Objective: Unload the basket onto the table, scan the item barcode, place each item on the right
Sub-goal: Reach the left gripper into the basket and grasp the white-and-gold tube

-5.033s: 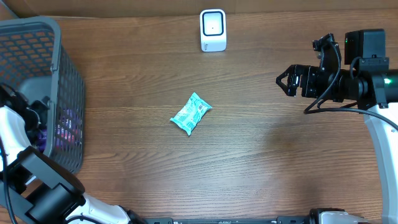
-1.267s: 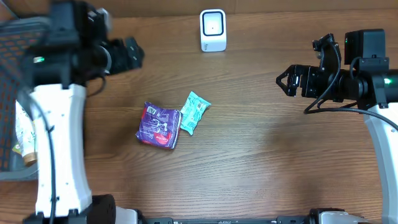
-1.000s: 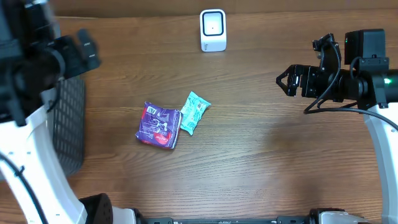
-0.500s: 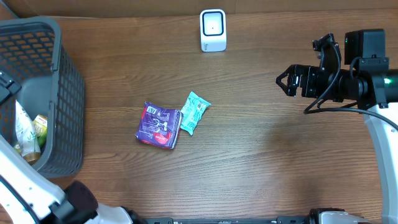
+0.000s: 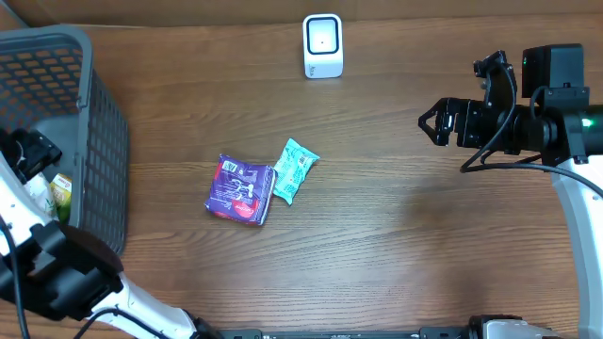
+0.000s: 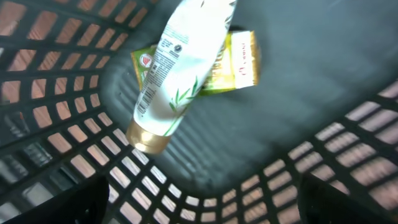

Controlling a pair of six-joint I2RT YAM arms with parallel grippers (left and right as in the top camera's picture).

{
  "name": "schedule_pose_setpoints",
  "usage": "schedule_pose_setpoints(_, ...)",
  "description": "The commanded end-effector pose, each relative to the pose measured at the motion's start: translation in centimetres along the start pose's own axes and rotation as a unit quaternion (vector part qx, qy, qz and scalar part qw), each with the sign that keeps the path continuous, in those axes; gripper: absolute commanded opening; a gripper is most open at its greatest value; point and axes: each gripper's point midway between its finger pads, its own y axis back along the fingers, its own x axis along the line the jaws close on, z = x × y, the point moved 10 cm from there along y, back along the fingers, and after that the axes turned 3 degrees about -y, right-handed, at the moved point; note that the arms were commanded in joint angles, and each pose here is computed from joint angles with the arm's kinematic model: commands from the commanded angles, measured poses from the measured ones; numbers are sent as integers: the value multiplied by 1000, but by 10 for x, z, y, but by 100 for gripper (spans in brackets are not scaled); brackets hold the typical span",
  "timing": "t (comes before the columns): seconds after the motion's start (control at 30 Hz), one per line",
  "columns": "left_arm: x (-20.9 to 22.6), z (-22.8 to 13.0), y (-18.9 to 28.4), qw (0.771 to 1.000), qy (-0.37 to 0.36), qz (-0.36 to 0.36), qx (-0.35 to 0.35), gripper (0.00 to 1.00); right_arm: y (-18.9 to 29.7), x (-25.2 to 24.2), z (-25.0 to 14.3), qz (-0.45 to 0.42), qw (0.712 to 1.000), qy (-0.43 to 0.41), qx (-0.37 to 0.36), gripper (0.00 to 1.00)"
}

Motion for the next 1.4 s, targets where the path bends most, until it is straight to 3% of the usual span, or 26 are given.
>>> schedule_pose_setpoints(0.0,2,4,-19,999,8,36,20,88,6,5,4,1,1000,10,-15,100)
schedule_pose_setpoints(0.33,-5,19,-60,997,-17,62,43,87,6,5,4,1,1000,10,-15,100)
schedule_pose_setpoints(0.47,-8,20,-77,995,-23,70,65,80,6,5,4,1,1000,10,-15,100)
schedule_pose_setpoints(0.97,-8,31,-86,995,-31,88,37,79,6,5,4,1,1000,10,-15,100)
schedule_pose_setpoints(1.23,-9,20,-116,990,-63,106,63,79,6,5,4,1,1000,10,-15,100)
schedule_pose_setpoints(1.37,-4,18,-120,990,-52,108,68,73,6,5,4,1,1000,10,-15,100)
